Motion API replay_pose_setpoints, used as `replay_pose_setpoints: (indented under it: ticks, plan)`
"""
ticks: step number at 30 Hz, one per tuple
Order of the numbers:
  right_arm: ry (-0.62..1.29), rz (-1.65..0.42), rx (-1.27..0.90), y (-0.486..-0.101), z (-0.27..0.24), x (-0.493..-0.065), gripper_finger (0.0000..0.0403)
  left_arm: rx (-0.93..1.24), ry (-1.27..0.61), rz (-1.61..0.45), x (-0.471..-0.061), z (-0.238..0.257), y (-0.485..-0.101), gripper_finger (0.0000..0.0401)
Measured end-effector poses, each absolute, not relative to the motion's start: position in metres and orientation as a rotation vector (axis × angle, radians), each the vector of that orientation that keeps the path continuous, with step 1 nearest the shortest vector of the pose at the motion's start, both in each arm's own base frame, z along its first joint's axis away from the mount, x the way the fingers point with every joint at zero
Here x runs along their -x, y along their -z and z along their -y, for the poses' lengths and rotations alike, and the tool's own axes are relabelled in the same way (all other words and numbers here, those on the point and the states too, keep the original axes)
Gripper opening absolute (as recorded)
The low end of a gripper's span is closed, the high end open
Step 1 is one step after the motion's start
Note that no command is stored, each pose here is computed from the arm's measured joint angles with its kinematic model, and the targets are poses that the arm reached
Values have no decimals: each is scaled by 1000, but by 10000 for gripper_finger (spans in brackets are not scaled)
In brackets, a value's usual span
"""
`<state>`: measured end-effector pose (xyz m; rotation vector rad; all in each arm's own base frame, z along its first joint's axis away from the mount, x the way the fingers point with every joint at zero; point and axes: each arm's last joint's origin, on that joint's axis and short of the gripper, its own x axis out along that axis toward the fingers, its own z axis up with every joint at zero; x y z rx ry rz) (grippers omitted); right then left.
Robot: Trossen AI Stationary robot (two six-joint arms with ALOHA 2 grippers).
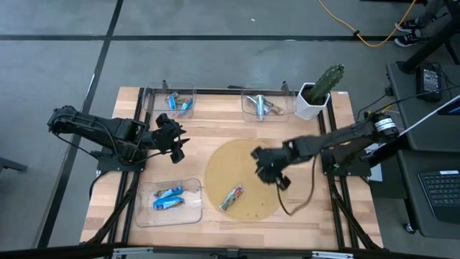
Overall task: Pick and place Granola Bars by type
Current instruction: Put the red granola bar into the top left transparent bin
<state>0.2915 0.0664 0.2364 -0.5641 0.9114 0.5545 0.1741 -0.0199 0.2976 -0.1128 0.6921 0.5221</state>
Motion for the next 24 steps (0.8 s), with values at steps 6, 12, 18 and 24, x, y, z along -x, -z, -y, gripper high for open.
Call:
replay_pose_setpoints:
  ticks: [6,12,18,24]
  plan:
    - [-654,-825,621,-226,-103,-297,165,120,-524,-690,-174,20,-298,145]
    - [-670,-809,640,-211,-112,-308,198,120,-524,-690,-174,20,-298,145]
    - [-667,-794,643,-192,-116,-322,278,116,-523,-691,-174,20,-298,145]
    - [-698,-736,731,-172,-121,-336,309,113,-521,-692,-174,20,-298,145]
